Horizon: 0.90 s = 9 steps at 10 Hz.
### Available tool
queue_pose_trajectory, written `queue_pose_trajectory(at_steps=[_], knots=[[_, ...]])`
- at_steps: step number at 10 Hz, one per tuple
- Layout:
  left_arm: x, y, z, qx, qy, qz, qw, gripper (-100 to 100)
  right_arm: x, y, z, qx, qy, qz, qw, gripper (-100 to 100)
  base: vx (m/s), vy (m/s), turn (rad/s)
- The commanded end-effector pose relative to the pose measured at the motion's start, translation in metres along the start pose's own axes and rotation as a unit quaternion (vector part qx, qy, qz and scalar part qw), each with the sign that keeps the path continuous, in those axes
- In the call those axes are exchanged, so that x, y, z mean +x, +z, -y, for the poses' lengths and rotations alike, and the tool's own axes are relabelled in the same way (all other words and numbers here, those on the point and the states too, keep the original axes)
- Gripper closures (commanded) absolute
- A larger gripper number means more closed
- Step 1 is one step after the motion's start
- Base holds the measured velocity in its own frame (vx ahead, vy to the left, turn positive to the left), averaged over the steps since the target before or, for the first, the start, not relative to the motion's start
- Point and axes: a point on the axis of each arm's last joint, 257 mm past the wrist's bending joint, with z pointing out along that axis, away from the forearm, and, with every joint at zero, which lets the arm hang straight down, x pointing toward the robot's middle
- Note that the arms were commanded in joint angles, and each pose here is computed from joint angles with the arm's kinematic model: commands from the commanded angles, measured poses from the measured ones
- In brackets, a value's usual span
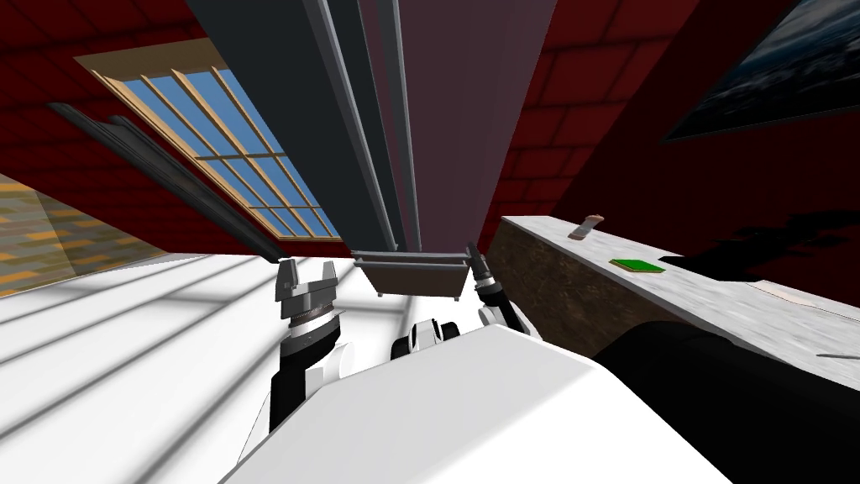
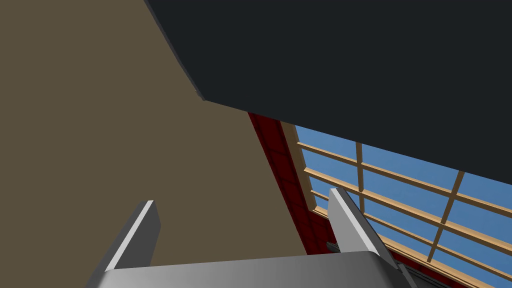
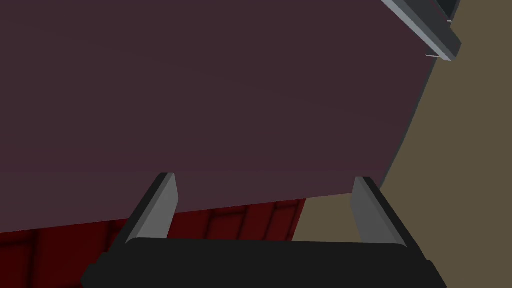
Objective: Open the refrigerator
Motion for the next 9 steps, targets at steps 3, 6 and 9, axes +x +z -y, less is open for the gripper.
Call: queue_pose_trajectory(at_steps=[3, 6, 9], knots=[[0.000, 0.000, 0.000, 0.000, 0.000, 0.000, 1.0000, 0, 0.011, -0.005, -0.003, -0.023, -0.088, -0.017, 0.9957, -100, 0.071, 0.044, 0.001], [0.000, 0.000, 0.000, 0.000, 0.000, 0.000, 1.0000, 0, 0.016, -0.007, -0.004, -0.033, -0.138, -0.022, 0.9896, -100, 0.075, 0.049, -0.001], [0.000, 0.000, 0.000, 0.000, 0.000, 0.000, 1.0000, 0, 0.021, -0.010, -0.004, -0.043, -0.184, -0.027, 0.9816, -100, 0.052, 0.035, -0.002]])
